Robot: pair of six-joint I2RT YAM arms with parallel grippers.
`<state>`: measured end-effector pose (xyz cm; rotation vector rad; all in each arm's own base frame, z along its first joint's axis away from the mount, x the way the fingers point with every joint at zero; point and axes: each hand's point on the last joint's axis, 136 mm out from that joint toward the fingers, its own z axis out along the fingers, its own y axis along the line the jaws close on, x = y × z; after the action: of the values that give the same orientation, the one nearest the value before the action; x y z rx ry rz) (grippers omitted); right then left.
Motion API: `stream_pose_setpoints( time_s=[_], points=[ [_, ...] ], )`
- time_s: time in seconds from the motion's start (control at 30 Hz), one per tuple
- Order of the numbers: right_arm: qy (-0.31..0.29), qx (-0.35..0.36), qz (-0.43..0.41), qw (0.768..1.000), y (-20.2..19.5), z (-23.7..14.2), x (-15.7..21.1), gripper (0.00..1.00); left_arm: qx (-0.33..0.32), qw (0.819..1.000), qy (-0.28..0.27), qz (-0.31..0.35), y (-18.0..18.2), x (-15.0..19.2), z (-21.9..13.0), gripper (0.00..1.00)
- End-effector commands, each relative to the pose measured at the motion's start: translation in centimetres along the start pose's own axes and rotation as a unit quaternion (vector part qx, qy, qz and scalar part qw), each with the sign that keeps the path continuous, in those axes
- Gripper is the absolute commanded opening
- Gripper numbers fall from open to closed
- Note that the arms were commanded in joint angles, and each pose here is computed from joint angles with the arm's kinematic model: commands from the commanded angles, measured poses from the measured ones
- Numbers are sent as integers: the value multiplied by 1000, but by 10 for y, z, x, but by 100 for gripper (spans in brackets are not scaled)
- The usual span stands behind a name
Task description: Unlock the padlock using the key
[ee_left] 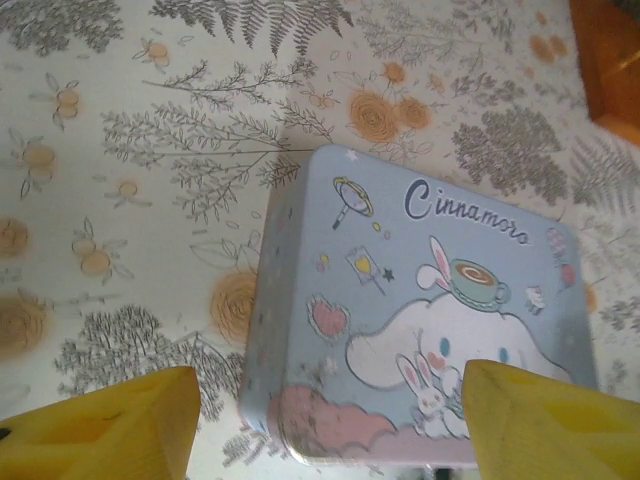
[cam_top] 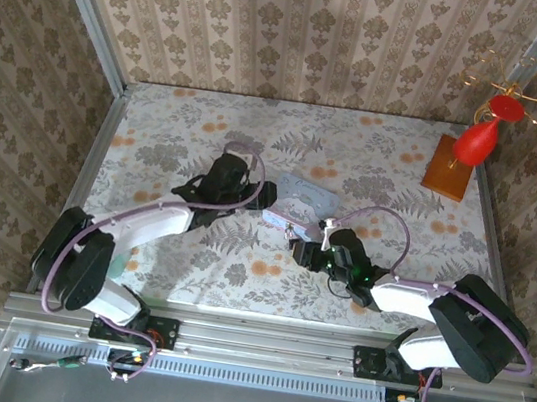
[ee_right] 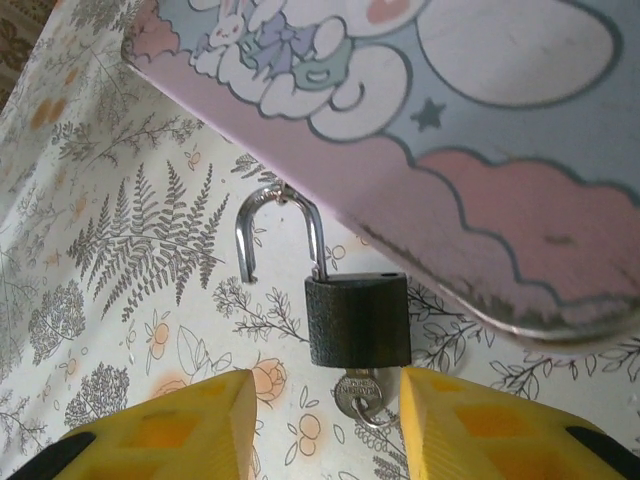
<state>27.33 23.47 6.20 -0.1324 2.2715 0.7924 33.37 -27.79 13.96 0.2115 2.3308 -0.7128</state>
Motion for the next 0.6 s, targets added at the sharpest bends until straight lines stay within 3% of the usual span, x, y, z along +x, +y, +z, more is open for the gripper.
stream_pose_setpoints(
  time_s=[0.0,0.1,0.17,0.37,0.57],
  points=[
    [20,0,-17,1000,1,11,-4,45,29,995,72,62,-7,21,15,71],
    [28,13,-8,999,-10,19,-10,55,38,994,87,62,-10,22,28,71],
    [35,18,-17,999,-14,24,-14,57,28,993,99,62,-5,25,38,71],
    [53,9,-12,998,-23,36,-26,56,-3,991,126,46,10,38,60,69],
    [47,-13,35,998,-23,37,-20,50,-15,993,112,10,19,44,63,66]
  ],
)
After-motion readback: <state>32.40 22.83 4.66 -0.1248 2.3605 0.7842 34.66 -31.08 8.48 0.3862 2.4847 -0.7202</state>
